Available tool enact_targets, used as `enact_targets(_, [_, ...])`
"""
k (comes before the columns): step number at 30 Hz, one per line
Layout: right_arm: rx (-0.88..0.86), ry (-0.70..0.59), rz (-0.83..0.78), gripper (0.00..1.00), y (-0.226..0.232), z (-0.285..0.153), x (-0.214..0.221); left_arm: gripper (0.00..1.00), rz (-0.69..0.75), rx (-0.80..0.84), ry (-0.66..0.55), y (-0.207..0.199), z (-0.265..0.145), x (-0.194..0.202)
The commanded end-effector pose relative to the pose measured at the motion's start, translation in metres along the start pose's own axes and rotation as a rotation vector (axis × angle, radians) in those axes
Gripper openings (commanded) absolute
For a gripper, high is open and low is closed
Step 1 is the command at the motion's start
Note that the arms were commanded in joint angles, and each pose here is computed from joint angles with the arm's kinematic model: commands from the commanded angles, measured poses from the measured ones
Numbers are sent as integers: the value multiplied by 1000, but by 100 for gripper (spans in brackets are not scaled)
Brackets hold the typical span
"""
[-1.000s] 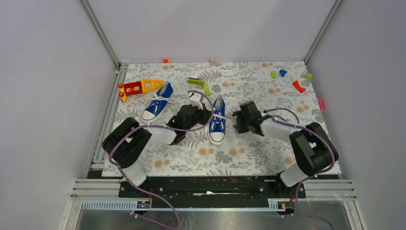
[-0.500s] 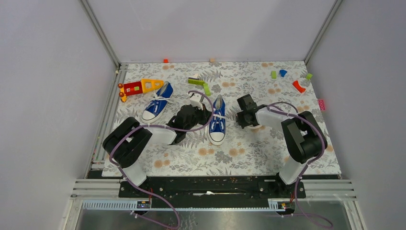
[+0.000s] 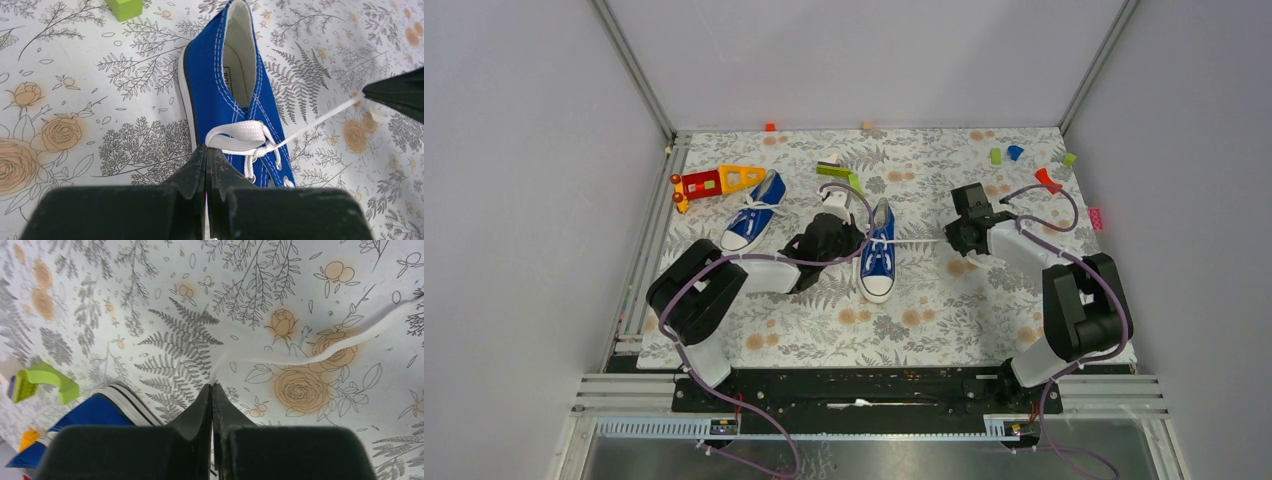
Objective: Tie the shoes
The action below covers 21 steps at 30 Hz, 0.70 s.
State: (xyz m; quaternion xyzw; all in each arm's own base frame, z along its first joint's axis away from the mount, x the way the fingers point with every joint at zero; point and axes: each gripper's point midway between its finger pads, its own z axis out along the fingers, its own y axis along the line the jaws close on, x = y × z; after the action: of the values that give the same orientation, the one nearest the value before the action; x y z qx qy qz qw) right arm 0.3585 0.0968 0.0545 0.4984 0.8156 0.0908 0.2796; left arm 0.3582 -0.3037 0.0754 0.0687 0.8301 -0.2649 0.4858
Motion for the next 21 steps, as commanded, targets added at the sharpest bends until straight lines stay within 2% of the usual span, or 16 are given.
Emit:
enact_targets(1, [52,-26,-91,0,-22,5,-4,0,-42,-117,-34,15,5,-13])
enact_targets(4, [9,0,-125,0,-13,5,0,0,-31,-107,-62,14,2,-19])
enact_targets(8, [-167,42,-255,0,17,-7,9,0,56,41,-111,-11,-4,-33])
enact_targets(12, [-411,107,-347,0,52,-30,24,0,170,81,-73,-22,-1,-41])
enact_targets(15, [-486,150,-384,0,61,-42,32,0,215,110,-62,-28,-1,-43])
enact_targets(16, [-514,154,-404,8,64,-44,33,0,221,116,-63,-29,-2,-44])
enact_targets(19, [-547,160,-387,49,60,-45,38,0,224,143,-65,-34,-2,-42])
enact_targets(21, [-582,194,-338,58,59,-47,46,0,223,148,-70,-36,-3,-43])
